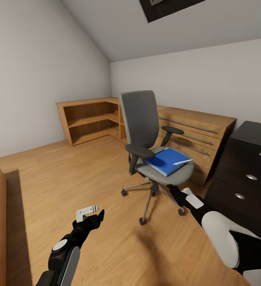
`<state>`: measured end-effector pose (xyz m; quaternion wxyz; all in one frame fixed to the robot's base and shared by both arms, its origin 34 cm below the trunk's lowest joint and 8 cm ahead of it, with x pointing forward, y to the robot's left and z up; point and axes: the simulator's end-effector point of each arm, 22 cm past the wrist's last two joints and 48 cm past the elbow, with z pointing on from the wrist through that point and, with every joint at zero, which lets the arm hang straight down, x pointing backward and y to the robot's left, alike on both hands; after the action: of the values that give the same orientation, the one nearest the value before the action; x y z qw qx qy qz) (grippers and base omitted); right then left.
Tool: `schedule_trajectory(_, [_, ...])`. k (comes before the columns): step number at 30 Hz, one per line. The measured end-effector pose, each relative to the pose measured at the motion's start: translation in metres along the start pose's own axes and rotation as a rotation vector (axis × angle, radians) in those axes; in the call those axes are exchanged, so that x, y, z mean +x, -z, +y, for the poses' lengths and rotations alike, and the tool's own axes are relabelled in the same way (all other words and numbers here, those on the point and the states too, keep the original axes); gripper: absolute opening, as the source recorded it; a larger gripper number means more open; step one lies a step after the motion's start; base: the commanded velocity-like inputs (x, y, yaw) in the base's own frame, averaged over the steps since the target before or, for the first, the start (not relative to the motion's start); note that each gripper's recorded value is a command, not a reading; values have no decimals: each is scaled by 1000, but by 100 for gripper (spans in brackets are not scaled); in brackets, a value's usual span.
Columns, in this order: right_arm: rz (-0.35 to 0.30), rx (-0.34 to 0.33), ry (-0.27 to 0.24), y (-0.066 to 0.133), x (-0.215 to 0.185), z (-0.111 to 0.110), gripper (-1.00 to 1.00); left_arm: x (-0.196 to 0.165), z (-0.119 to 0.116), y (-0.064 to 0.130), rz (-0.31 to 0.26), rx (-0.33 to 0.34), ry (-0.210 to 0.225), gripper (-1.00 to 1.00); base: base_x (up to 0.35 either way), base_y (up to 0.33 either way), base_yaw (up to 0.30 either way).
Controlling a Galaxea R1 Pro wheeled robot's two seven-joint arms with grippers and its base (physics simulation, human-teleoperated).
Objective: In the bedroom, organize the workspace by keeping the computer under the desk, ensuring the monitor is on the desk, placing the keyboard on the desk next to the monitor, placing the mouse on the desk next to the keyboard, moving the folder from the swivel chair onto the desk next to the mouse, stacking the notebook on top of the folder with the pen on top of the notebook, and positioning the swivel chair next to the desk.
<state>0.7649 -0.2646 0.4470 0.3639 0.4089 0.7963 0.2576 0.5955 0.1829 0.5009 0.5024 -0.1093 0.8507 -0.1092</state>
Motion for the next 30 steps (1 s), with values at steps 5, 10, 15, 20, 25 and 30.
schedule_trajectory(5, [1,0,1,0,0,0,100,0,0,0,1,0,0,100,287,189,0])
schedule_trajectory(10, [2,1,2,0,1,0,100,0,0,0,0,1,0,100,285,188,0])
schedule_trajectory(15, [2,0,3,0,1,0,100,1,0,0,1,0,0,100,290,118,0])
schedule_trajectory(20, [1,0,3,0,0,0,100,0,0,0,1,0,0,100,311,77,0])
schedule_trajectory(25, [0,-1,2,0,0,0,100,1,0,0,1,0,0,100,278,13,0])
schedule_trajectory(30, [0,-1,2,0,0,0,100,1,0,0,1,0,0,100,243,1,0])
